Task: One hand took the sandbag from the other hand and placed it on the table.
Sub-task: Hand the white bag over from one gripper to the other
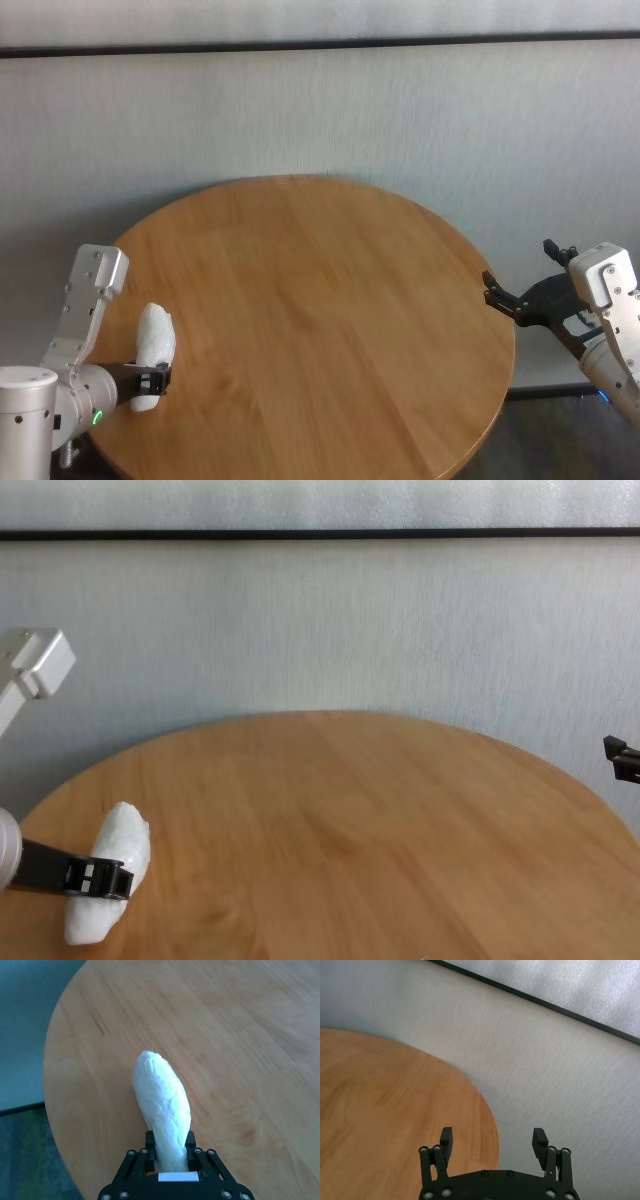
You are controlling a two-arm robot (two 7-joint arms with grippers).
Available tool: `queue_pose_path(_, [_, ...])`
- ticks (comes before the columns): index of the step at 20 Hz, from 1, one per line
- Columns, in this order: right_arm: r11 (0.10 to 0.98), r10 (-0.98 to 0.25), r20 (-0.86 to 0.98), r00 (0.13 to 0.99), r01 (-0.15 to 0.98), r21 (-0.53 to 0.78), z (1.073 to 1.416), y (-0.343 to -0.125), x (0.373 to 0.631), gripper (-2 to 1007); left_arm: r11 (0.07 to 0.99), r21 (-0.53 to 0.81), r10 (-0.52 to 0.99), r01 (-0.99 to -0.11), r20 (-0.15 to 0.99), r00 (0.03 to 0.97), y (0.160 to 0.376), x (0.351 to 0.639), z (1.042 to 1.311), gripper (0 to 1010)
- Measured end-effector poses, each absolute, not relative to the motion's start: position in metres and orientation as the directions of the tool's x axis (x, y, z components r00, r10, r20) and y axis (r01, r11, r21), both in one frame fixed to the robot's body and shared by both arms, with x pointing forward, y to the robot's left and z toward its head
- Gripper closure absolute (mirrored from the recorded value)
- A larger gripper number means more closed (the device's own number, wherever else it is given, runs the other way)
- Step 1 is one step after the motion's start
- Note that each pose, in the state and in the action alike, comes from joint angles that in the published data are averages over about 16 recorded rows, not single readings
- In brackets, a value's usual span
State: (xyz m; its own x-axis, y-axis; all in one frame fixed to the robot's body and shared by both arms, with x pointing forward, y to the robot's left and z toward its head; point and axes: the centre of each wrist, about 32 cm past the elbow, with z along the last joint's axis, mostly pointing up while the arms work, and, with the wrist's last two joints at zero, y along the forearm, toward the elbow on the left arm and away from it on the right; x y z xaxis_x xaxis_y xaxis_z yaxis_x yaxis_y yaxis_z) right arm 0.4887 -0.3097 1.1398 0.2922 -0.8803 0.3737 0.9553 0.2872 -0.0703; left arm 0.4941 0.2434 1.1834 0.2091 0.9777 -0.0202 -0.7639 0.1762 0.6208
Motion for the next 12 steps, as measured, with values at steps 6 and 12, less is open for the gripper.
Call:
queue_pose_path(6, [0.287,-0.880,0.374,0.292,0.955,-0.070,1.1398,-0.3097,0.4887,5,0.181,0.619,0.976,-0.764,-0.020,0.215,0.2431,0.4938,1.1836,650])
queue_pose_path(12, [0.287,-0.880,0.374,0.292,0.955,-0.070,1.1398,-0.3097,0.4887,5,0.190,0.604,0.970,-0.774,0.004,0.242,0.2402,0.4919,1.1831,650])
